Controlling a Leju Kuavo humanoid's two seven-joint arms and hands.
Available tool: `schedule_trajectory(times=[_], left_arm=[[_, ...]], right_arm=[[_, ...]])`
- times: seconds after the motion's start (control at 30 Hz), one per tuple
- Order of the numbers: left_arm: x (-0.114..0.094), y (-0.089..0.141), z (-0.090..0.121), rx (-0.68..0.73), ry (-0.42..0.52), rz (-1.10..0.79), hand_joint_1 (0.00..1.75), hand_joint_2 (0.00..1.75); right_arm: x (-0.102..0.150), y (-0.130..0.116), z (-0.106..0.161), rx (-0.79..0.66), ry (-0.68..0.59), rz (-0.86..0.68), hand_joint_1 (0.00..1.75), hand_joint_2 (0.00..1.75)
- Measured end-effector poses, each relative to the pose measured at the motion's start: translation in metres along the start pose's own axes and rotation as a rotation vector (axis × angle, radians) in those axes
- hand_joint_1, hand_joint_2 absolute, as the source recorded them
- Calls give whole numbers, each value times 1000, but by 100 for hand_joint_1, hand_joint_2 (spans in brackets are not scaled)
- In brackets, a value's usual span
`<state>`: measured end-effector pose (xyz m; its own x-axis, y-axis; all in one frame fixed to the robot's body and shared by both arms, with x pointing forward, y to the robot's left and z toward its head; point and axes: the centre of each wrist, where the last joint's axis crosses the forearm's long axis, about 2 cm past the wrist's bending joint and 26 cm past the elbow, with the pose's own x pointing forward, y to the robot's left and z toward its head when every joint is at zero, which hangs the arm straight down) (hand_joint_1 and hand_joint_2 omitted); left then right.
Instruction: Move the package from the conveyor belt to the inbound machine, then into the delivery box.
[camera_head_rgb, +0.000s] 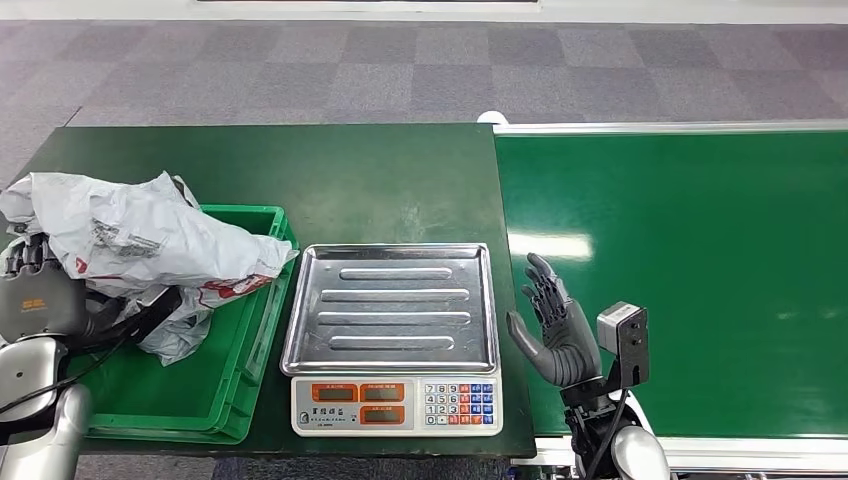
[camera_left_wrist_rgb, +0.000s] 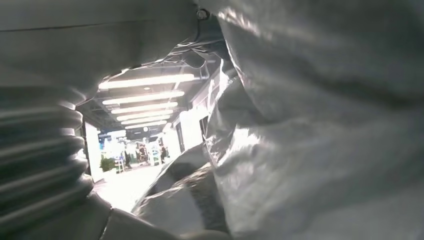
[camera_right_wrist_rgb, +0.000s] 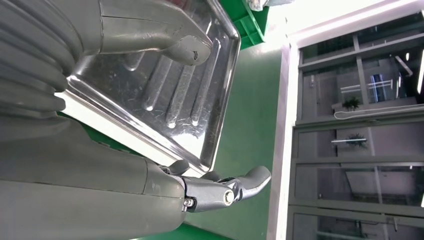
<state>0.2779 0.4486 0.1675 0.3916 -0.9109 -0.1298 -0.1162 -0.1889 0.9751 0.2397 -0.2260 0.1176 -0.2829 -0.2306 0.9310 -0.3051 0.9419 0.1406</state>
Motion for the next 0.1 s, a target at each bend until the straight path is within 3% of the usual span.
schedule_trajectory(times=[0.1], left_arm=[[-4,-4,2,-40,-45,13,0,0]], right_arm=[[0,0,1,0,-1,-2,0,175]])
